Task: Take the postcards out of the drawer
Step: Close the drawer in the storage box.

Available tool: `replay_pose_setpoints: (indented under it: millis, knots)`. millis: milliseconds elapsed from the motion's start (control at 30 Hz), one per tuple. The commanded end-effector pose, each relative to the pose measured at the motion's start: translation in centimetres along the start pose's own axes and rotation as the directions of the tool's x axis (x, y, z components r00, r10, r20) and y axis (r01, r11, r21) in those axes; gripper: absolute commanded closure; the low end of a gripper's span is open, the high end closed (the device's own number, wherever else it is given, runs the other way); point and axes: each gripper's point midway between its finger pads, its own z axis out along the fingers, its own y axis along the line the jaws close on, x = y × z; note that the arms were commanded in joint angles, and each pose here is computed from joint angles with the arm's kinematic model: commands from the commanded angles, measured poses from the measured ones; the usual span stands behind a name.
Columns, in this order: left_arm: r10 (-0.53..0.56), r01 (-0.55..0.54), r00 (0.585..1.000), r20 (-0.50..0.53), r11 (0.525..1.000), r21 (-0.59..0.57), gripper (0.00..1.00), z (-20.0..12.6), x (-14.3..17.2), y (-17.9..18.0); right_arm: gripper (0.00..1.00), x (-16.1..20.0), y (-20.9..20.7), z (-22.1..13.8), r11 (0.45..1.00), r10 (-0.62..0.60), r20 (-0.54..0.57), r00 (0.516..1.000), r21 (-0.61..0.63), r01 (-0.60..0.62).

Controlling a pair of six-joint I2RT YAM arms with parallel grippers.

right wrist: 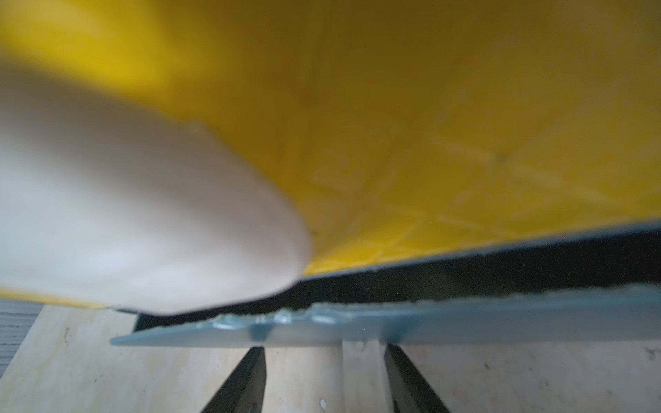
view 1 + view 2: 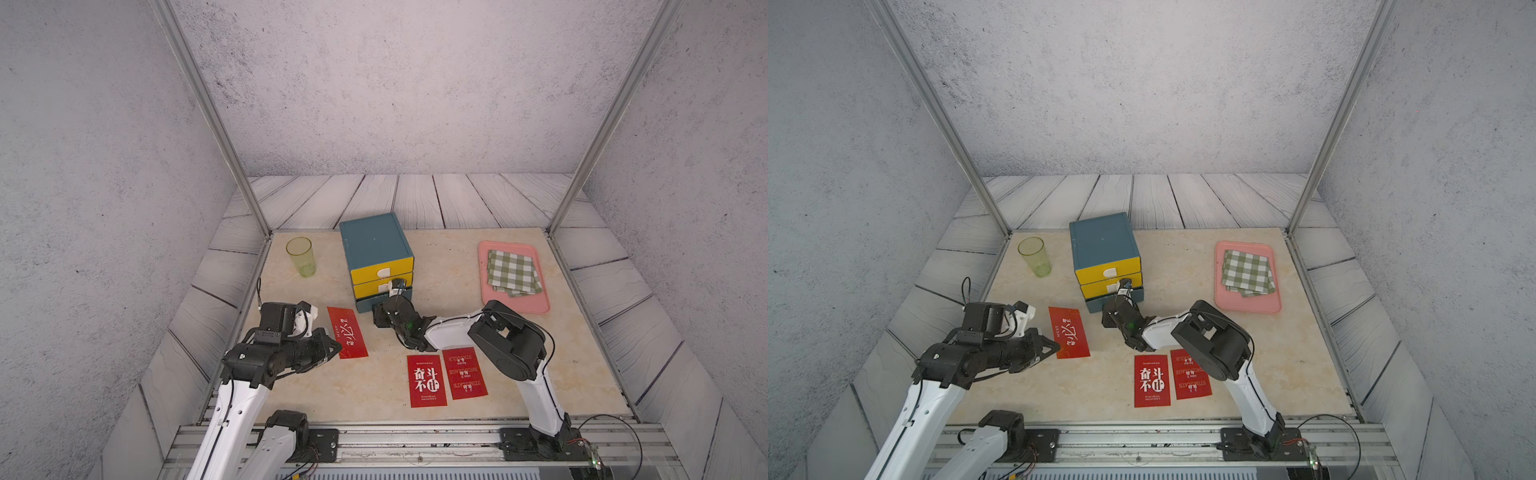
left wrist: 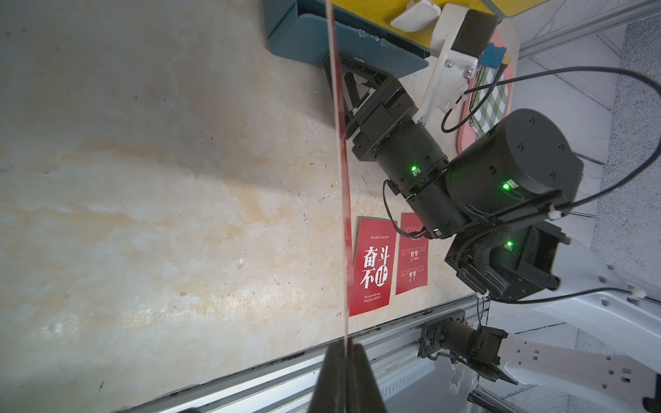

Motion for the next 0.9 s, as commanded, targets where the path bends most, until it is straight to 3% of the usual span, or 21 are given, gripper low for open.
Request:
replay_pose_setpoints:
  millis: [0,400,867]
  knots:
    - [0.005,-0.004,1.0,-0.014,1.0,0.007,0.96,0.1,0.5,0.0,0.43,0.0,-0.6,1.2,1.0,0.016,0.007,1.0,0.003,-0.016]
    - [-0.006,0.006,1.0,-0.016,1.0,0.011,0.96,0.3,0.6,0.1,0.35,0.4,-1.3,-1.3,1.0,0.021,-0.015,1.0,0.006,-0.021]
    - [-0.047,0.048,0.997,-0.066,0.999,0.022,0.97,2.2,1.9,0.2,0.3,-1.8,-3.7,-10.2,0.995,-0.039,-0.049,0.998,0.087,0.044]
